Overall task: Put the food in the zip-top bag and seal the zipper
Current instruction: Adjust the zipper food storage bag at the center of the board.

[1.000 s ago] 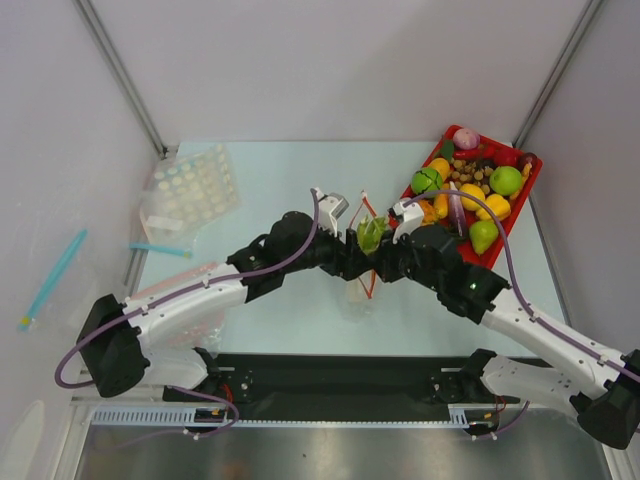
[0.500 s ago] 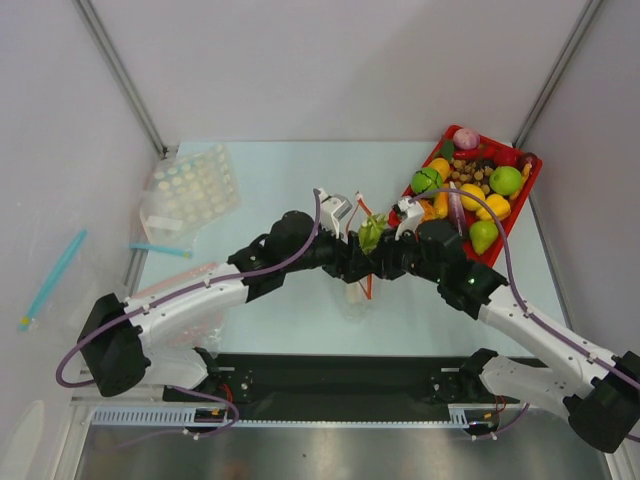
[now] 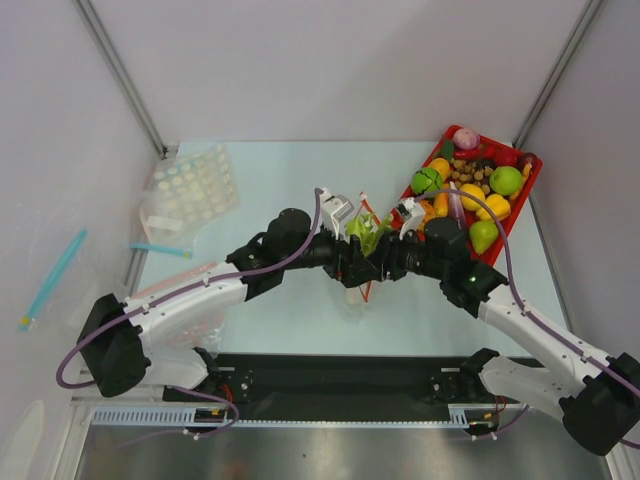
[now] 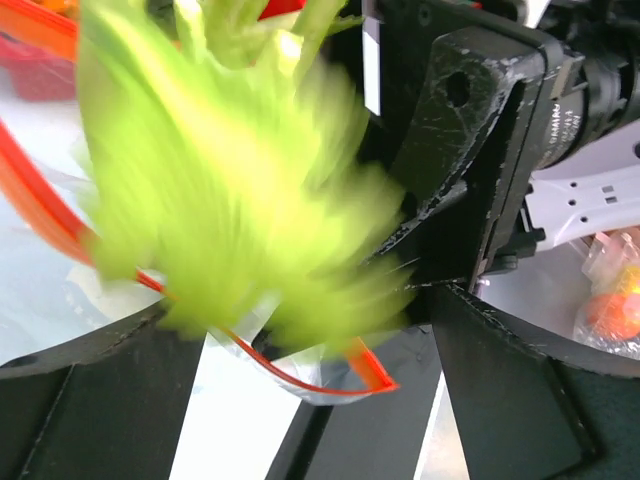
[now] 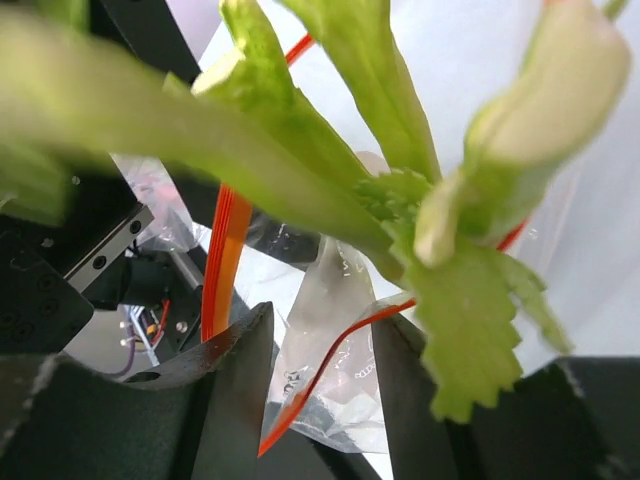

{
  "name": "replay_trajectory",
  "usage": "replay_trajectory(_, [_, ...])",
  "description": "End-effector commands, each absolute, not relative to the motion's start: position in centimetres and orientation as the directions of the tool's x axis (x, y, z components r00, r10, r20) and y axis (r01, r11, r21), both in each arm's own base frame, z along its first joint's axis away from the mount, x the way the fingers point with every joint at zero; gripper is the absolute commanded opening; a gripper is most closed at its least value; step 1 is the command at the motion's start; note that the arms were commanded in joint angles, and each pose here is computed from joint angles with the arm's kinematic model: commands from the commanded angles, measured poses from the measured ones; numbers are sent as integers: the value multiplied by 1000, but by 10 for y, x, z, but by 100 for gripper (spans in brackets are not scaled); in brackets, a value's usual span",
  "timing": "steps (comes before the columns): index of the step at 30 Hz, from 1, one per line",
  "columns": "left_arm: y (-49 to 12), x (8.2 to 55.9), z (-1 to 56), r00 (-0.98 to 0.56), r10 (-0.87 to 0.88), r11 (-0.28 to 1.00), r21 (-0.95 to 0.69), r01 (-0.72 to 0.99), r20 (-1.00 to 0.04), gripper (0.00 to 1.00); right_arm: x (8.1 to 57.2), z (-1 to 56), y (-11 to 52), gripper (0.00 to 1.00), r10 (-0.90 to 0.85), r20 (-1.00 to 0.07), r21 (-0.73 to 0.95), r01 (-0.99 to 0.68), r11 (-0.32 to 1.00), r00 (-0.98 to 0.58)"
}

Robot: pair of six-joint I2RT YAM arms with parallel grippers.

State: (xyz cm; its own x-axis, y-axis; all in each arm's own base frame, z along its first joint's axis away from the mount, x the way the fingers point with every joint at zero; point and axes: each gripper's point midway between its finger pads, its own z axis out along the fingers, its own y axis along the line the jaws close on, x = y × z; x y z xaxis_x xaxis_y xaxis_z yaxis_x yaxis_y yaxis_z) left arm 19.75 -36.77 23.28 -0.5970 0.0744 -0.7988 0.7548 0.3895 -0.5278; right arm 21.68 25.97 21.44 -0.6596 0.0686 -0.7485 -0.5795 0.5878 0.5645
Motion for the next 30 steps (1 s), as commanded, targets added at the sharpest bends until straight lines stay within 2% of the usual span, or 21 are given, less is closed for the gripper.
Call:
replay_trajectory(1, [-388, 193, 249, -543, 43, 300, -508, 808, -839, 95, 197, 275, 287, 52, 124, -798, 587, -717, 376, -589])
replay_trajectory(5, [-389, 192, 247, -541, 44, 298, -506, 809, -840, 96, 193, 283, 281, 62, 147, -817, 568, -731, 379, -558])
replay_trajectory(10, [-391, 190, 249, -519, 44, 294, -486, 823, -854, 96, 194, 289, 274, 63, 177, -827, 556, -730, 398, -534])
replay_trajectory(13, [-393, 189, 247, -504, 55, 300, -467, 831, -862, 96, 194, 289, 275, 58, 180, -822, 563, -726, 394, -540])
replay_trajectory(17, [-397, 189, 240, -498, 85, 322, -449, 834, -863, 95, 196, 288, 275, 44, 185, -819, 567, -720, 400, -542])
replay_trajectory(19, [-400, 190, 236, -496, 101, 337, -439, 833, -862, 94, 196, 290, 273, 43, 194, -822, 564, -718, 407, -536])
replay_trajectory(21, [-400, 193, 233, -489, 106, 364, -424, 829, -866, 94, 198, 292, 270, 37, 206, -828, 555, -716, 423, -521])
replay_trajectory(26, [-402, 194, 230, -457, 125, 393, -379, 838, -881, 90, 198, 293, 268, 35, 213, -831, 552, -716, 428, -513])
replay_trajectory(30, [-404, 191, 228, -428, 156, 398, -340, 852, -890, 88, 200, 295, 266, 38, 235, -831, 553, -710, 435, -504])
